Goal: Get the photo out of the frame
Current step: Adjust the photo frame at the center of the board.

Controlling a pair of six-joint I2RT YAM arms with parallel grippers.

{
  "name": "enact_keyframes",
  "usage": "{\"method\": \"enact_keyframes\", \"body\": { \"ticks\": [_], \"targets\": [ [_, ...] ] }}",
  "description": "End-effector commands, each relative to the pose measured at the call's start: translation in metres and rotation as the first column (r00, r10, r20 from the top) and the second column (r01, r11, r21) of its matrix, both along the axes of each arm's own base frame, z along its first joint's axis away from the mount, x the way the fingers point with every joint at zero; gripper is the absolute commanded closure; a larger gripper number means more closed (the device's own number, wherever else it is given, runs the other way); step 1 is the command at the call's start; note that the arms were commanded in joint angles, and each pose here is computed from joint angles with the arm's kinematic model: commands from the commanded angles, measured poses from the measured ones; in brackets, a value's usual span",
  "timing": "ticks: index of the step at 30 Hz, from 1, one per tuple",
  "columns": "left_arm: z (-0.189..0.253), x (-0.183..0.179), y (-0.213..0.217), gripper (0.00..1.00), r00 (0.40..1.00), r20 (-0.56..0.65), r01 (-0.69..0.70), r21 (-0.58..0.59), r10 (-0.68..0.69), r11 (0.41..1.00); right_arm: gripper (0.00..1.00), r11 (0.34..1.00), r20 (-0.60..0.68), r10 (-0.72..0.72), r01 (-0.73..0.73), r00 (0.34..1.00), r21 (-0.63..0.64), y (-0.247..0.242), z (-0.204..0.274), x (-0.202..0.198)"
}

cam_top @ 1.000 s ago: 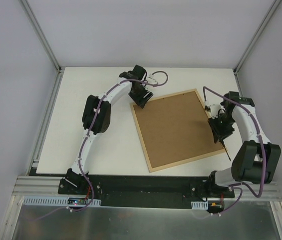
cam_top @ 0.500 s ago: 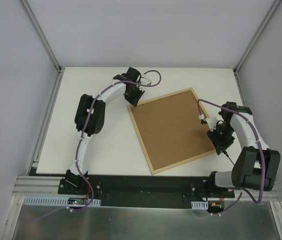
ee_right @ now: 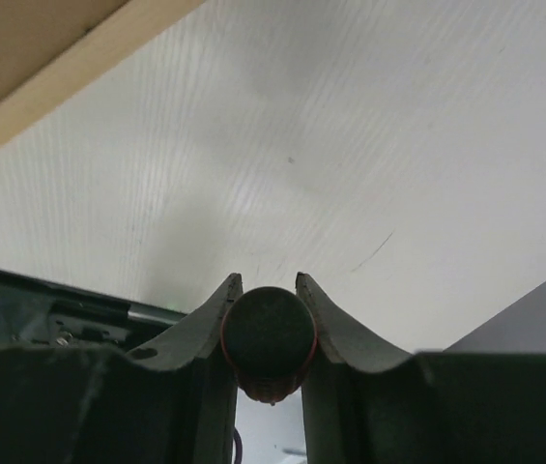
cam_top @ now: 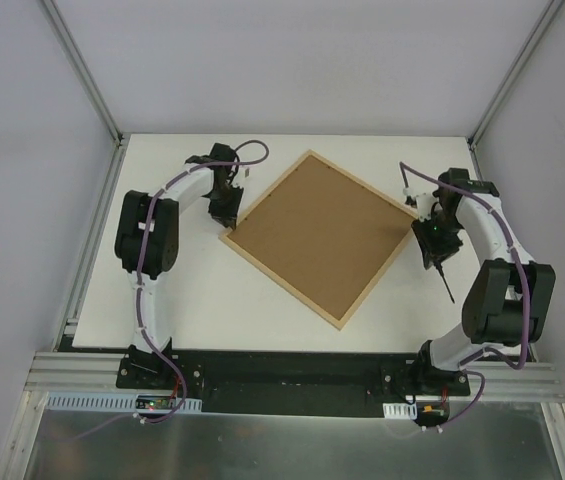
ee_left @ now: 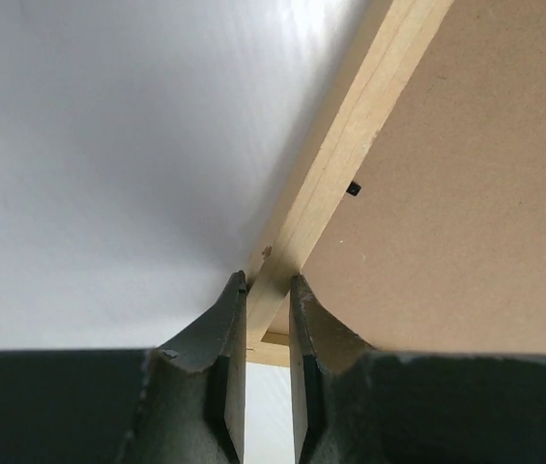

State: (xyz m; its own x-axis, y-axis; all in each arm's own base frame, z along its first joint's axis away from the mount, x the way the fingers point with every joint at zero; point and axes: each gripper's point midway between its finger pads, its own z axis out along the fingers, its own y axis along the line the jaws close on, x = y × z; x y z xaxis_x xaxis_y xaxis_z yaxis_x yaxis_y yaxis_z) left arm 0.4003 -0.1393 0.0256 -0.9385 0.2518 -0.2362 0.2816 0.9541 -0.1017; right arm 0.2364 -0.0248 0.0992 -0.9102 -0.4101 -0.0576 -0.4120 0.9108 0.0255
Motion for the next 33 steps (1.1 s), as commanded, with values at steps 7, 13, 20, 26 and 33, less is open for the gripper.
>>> {"method": "enact_keyframes", "body": {
  "ticks": [7, 13, 20, 26, 33],
  "targets": [
    [-0.004, -0.1, -0.026, 0.91, 0.934, -0.322, -0.231, -0.217, 0.153, 0.949, 0.99, 0.924, 0.205, -0.327, 0.267, 0.922, 0.274, 0.046, 0.05, 0.11],
    [0.014, -0.131, -0.066, 0.77, 0.94, -0.337, -0.17, -0.352, 0.045, 0.921, 0.99, 0.812, 0.167, -0.456, 0.331, 0.874, 0.481, 0.079, 0.067, 0.148],
    [0.031, -0.154, -0.099, 0.73, 0.947, -0.309, -0.057, -0.418, -0.083, 0.907, 0.99, 0.694, 0.133, -0.55, 0.363, 0.824, 0.622, 0.099, 0.075, 0.183],
    [0.076, -0.118, -0.101, 0.42, 0.98, -0.172, 0.011, -0.463, -0.102, 0.886, 0.99, 0.552, 0.02, -0.619, 0.417, 0.785, 0.722, 0.122, 0.076, 0.192],
    [0.163, -0.063, -0.134, 0.16, 0.971, 0.06, 0.211, -0.674, -0.232, 0.708, 0.99, 0.357, -0.122, -0.642, 0.436, 0.757, 0.826, 0.155, 0.084, 0.199]
  ]
}}
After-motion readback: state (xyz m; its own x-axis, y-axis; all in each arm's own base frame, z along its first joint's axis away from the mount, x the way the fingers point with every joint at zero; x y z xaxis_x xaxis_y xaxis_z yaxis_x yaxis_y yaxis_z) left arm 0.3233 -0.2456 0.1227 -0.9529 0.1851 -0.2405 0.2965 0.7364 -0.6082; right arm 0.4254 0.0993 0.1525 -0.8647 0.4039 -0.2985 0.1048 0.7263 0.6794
